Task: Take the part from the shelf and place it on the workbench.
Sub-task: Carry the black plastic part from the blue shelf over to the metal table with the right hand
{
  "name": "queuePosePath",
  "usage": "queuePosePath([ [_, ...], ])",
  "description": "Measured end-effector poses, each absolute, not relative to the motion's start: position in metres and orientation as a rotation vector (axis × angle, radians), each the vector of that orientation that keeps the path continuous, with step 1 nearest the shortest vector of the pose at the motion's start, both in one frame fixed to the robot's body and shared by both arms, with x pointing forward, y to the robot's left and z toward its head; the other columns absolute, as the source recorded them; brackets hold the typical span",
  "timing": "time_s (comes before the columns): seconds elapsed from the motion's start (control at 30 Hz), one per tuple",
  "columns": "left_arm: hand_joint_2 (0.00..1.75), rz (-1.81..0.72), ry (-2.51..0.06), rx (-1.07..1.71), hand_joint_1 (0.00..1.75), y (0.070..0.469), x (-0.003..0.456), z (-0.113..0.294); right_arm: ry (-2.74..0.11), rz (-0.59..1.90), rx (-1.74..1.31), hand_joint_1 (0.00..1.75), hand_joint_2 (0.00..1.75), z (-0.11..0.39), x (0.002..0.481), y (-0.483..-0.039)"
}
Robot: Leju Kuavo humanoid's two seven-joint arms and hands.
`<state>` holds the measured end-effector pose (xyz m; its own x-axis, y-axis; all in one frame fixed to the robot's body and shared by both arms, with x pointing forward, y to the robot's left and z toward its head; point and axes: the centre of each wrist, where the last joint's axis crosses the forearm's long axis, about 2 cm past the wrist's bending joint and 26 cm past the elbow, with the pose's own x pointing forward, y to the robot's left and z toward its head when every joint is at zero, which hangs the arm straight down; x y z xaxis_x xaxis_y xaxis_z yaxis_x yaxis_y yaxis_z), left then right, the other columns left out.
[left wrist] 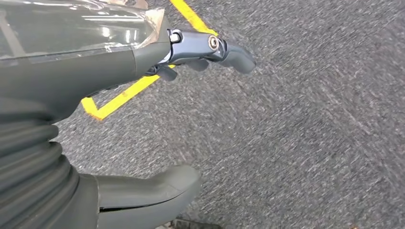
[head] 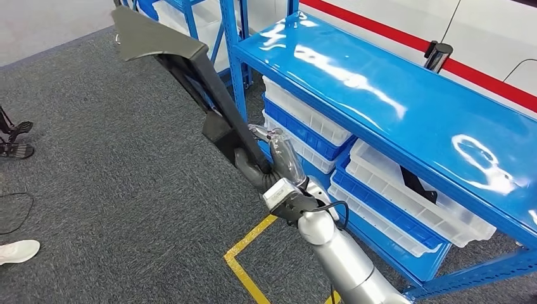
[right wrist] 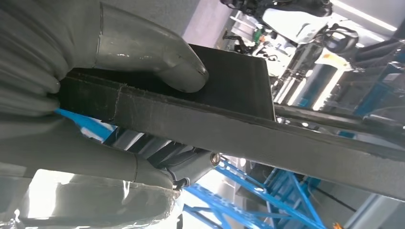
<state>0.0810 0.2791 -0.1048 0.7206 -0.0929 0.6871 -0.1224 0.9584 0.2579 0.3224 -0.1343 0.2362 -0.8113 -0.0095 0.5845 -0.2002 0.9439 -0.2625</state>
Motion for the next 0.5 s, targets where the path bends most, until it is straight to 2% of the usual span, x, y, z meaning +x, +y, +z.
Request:
queuePosePath([
  [0.5,1.75,0.023,-0.789,0.301,0.00,0.281,0.090,-0.103,-2.496,0.452,0.080,1.75,1.75,0.240,0.336,-0.129],
])
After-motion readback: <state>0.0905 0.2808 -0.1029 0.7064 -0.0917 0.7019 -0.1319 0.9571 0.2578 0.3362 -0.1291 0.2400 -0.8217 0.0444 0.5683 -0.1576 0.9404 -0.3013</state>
